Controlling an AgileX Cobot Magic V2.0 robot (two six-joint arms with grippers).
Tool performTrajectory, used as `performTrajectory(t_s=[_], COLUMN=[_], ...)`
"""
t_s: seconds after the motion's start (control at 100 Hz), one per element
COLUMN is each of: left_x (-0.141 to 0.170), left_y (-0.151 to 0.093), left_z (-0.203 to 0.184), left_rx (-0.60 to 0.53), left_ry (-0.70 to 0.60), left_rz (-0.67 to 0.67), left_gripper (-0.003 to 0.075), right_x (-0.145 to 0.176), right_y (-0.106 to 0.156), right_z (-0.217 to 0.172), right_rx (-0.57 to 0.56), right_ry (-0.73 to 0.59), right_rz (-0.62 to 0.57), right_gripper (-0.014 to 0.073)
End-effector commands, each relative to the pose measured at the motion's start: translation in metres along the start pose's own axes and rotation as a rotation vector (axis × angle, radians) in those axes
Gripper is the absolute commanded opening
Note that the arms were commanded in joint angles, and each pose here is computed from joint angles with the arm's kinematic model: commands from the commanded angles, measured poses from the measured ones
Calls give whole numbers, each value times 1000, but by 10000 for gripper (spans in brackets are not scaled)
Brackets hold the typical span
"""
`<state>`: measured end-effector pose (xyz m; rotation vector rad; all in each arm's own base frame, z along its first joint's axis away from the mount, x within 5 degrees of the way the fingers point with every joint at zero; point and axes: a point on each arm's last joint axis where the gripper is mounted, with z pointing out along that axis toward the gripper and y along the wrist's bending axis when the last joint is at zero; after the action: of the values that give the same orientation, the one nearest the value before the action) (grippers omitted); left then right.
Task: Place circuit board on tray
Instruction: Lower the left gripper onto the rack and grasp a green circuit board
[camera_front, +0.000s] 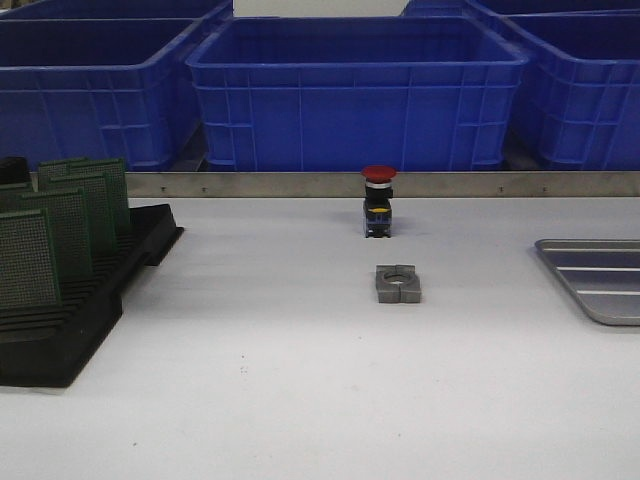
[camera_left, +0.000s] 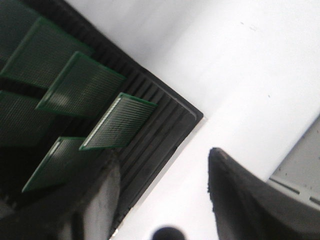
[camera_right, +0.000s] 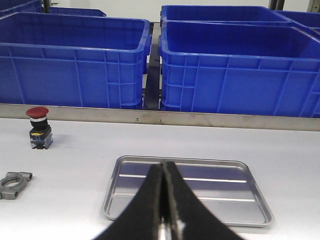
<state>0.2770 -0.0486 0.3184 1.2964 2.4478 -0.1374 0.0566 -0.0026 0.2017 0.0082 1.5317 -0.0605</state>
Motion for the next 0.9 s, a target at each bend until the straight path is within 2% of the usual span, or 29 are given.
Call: performTrajectory(t_s=[0.0,0.15,0.36,0.89], left_x=[-13,-18,-18,-14], left_y=[7,20,31,46], left_z=[-10,5,25,84], left_rx=[-28,-84,-77,52], left_ry=[-62,-62,-26,49], left_rz=[125,396,433,415], left_gripper=[365,365,365,365], right_x=[-12,-12,-12,-12], right_y=[0,0,0,0], right_z=[-3,-3,-3,-3], right_rx=[-3,-3,-3,-3], right_ry=[-110,-110,-110,-110], right_rz=[-11,-11,-11,-11], right_gripper=[-60,-60,-60,-60])
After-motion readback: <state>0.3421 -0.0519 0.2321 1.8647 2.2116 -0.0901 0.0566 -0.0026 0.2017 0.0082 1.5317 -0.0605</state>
